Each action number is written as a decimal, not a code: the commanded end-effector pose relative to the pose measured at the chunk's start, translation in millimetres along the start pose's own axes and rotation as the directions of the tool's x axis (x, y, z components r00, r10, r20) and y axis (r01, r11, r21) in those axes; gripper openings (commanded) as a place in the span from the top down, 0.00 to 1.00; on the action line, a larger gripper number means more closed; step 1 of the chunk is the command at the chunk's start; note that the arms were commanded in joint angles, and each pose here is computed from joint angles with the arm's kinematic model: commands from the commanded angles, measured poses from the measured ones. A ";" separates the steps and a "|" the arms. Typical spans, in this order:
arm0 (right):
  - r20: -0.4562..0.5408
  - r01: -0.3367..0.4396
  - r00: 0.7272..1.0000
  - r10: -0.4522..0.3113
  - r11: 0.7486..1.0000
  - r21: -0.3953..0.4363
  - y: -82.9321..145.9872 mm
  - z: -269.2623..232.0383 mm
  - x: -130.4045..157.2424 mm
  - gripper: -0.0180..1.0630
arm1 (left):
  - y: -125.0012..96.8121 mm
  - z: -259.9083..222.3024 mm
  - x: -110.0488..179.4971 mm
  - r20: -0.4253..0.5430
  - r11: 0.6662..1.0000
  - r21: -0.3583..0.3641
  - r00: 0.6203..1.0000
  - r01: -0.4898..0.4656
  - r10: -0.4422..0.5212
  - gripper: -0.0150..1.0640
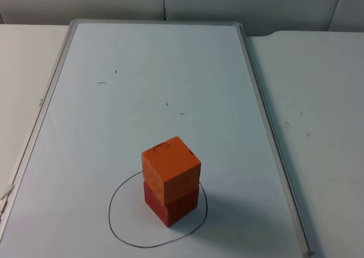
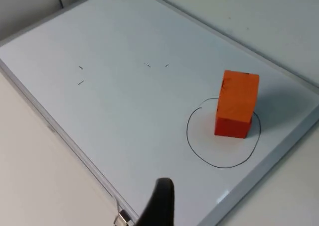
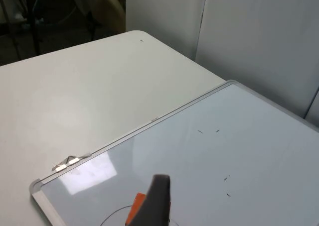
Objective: Pick up one cube with the left hand and another cube with the right hand. First place the cube in the right hand at the target position, then stack the cube in the left hand on top.
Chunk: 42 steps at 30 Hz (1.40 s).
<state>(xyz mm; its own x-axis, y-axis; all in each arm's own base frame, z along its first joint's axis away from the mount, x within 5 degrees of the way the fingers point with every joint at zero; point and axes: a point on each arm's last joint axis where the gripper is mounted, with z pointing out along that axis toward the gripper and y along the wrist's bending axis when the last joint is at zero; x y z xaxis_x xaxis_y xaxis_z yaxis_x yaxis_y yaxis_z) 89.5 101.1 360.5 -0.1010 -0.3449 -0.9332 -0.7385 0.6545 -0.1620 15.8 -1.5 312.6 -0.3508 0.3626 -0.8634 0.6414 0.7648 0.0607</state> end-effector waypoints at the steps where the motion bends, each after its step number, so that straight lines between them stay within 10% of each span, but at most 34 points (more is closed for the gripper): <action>1: 0.005 0.008 1.000 -0.008 1.000 -0.001 0.4 -0.7 0.9 0.22 | -1.0 -3.9 10.2 0.028 0.999 0.021 0.999 0.025 -0.026 0.25; 27: -0.019 0.004 1.000 -0.004 1.000 0.001 0.2 -0.6 3.3 0.22 | -2.5 -9.7 40.7 -0.010 0.999 0.044 0.999 -0.030 0.030 0.24; 32: -0.018 0.006 1.000 -0.006 1.000 0.003 0.1 -0.6 3.3 0.22 | -2.5 -9.7 40.7 -0.010 0.999 0.044 0.999 -0.030 0.030 0.01; 42: -0.048 0.016 0.999 -0.016 1.000 0.007 -0.3 -0.7 6.0 0.22 | -2.3 -9.7 40.7 -0.010 0.999 0.042 0.999 -0.031 0.031 0.01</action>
<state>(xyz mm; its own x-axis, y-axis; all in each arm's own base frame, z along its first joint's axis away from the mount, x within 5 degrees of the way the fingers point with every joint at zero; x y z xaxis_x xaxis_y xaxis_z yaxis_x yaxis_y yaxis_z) 89.5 99.8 357.1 -0.1261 -0.3676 -0.9214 -0.7349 0.6585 -0.1621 -6.2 16.8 282.9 -0.3410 0.3937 -0.8537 0.6729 0.7364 0.0708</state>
